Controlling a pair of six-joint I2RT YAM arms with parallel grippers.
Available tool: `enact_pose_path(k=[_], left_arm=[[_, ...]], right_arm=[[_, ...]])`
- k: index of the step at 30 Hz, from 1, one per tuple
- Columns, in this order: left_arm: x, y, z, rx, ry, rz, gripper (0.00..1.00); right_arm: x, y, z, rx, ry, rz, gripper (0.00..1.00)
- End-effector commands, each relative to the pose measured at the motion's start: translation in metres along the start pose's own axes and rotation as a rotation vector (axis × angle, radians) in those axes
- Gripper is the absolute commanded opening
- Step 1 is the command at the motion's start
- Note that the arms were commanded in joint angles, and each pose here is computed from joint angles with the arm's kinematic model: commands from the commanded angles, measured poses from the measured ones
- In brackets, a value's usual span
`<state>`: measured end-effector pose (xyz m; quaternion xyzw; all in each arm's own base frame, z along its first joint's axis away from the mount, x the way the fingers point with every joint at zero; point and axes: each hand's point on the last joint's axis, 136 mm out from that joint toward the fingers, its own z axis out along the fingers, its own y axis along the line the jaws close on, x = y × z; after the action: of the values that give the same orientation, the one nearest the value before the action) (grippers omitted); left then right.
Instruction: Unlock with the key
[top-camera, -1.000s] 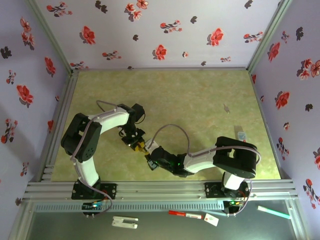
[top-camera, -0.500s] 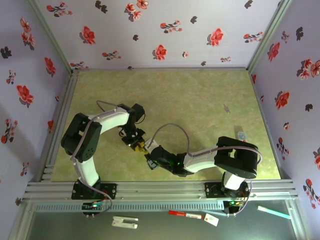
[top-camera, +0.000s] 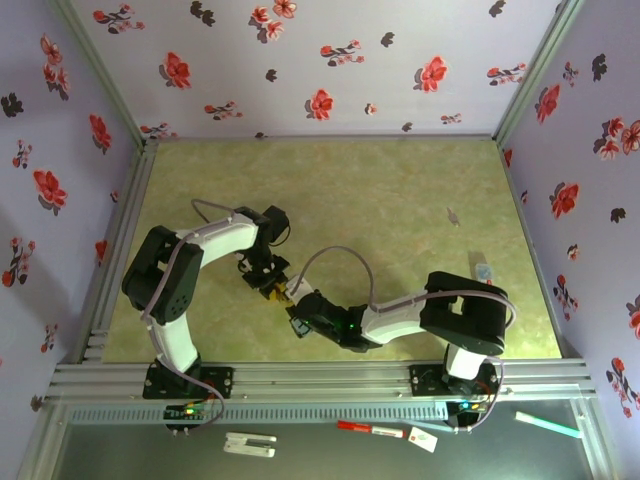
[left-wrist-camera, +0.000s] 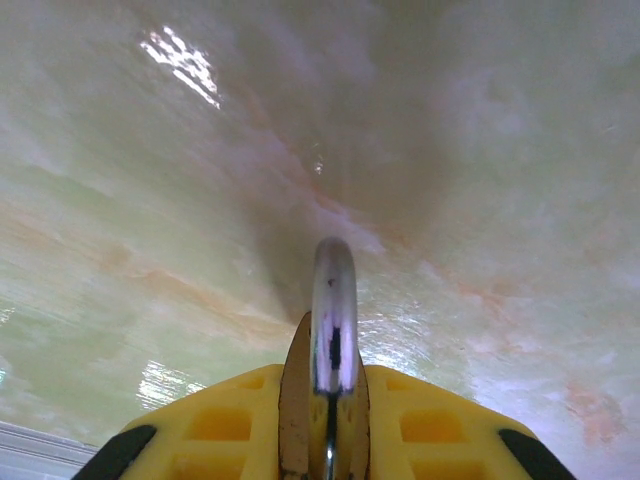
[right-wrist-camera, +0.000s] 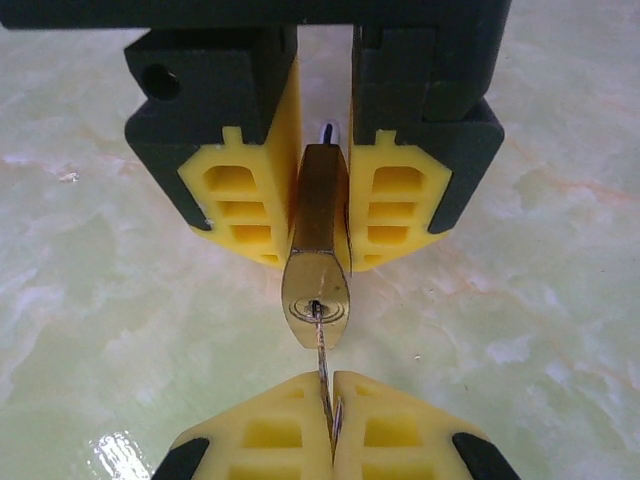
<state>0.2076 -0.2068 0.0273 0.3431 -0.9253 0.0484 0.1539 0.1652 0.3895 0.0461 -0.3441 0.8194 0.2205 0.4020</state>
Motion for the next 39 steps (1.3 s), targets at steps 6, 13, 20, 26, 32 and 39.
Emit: enact_pose_path(k=[6,13,20,26,32,39], left_arm=[[0.035,-0.024,-0.006,0.091,0.057,-0.031,0.00],[0.050,-0.037,-0.012,0.151,0.067,-0.024,0.00],[0.056,-0.032,-0.016,0.175,0.083,-0.009,0.00],[0.054,-0.030,-0.014,0.163,0.083,-0.008,0.00],[0.055,-0.030,-0.018,0.155,0.084,-0.003,0.00],[0.062,-0.037,-0.024,0.185,0.126,-0.026,0.00]], right_arm=[[-0.053,-0.002,0.004,0.130,-0.164,-0.005,0.00],[-0.070,-0.002,0.010,0.135,-0.205,0.010,0.00],[-0.081,-0.025,0.005,-0.053,-0.269,0.203,0.00],[-0.069,-0.019,0.009,-0.195,-0.186,0.230,0.00],[-0.058,-0.025,0.014,-0.135,-0.167,0.177,0.00],[-0.071,-0.019,0.018,0.032,-0.191,-0.020,0.00]])
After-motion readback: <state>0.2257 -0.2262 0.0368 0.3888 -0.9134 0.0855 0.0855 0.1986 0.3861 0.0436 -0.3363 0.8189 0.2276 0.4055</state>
